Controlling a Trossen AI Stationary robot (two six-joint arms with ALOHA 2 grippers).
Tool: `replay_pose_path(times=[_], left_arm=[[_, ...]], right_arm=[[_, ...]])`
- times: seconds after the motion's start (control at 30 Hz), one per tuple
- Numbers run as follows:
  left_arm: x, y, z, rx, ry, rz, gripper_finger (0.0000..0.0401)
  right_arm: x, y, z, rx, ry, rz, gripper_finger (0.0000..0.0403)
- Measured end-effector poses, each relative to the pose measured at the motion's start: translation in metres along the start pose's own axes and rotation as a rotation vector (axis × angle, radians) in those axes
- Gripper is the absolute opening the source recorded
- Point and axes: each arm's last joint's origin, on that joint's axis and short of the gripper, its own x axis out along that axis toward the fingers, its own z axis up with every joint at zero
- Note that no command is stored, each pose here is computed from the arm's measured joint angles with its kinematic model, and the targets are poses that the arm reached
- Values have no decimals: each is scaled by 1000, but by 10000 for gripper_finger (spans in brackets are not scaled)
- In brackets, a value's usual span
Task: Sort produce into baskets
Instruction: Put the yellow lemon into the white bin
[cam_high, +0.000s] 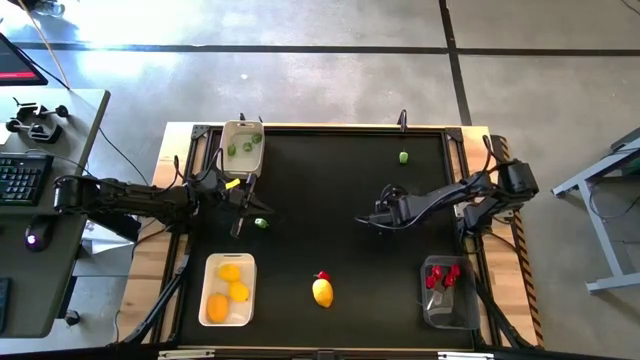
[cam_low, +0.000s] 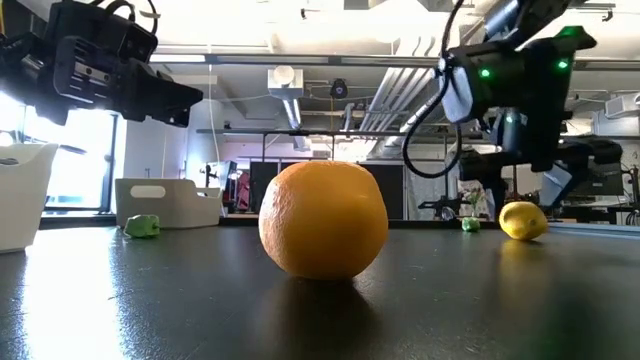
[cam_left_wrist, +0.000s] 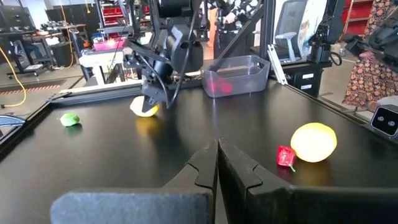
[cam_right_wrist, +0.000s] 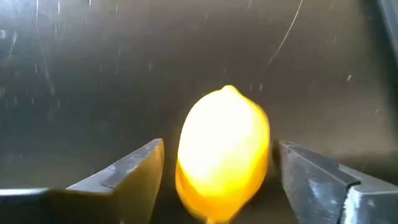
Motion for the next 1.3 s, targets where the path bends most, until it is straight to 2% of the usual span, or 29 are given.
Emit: replay_pose_path(times=[0.13,0.27,0.4,0.57,0.67,0.87,0.97,1.1,1.2,1.3], left_arm=[[0,0,0,-4,2,-1,0],[0,0,-1,-13,8,-1,0],[0,0,-1,-13,10,-2,0],[0,0,-1,-14,11,-2,0],[0,0,-1,-14,11,-2,0],[0,0,-1,-25,17,0,0],[2,1,2,-38,28,-3,0],[7,-2,6,6,45,1,2],[10,-8,8,92,53,57,14],[12,-16,9,208,58,61,36]], right_arm=[[2,1,8,8,-15,-22,309],[11,-3,5,25,68,-47,307],[18,-3,-1,42,99,-8,284],[17,-3,-7,26,77,27,228],[14,-4,-11,-19,59,41,193],[-5,6,-15,-216,48,131,193],[-19,19,-13,-348,2,271,193],[-35,47,-10,-538,-61,553,193],[-47,66,-6,-624,-83,792,193],[-55,78,1,-679,-118,967,193]])
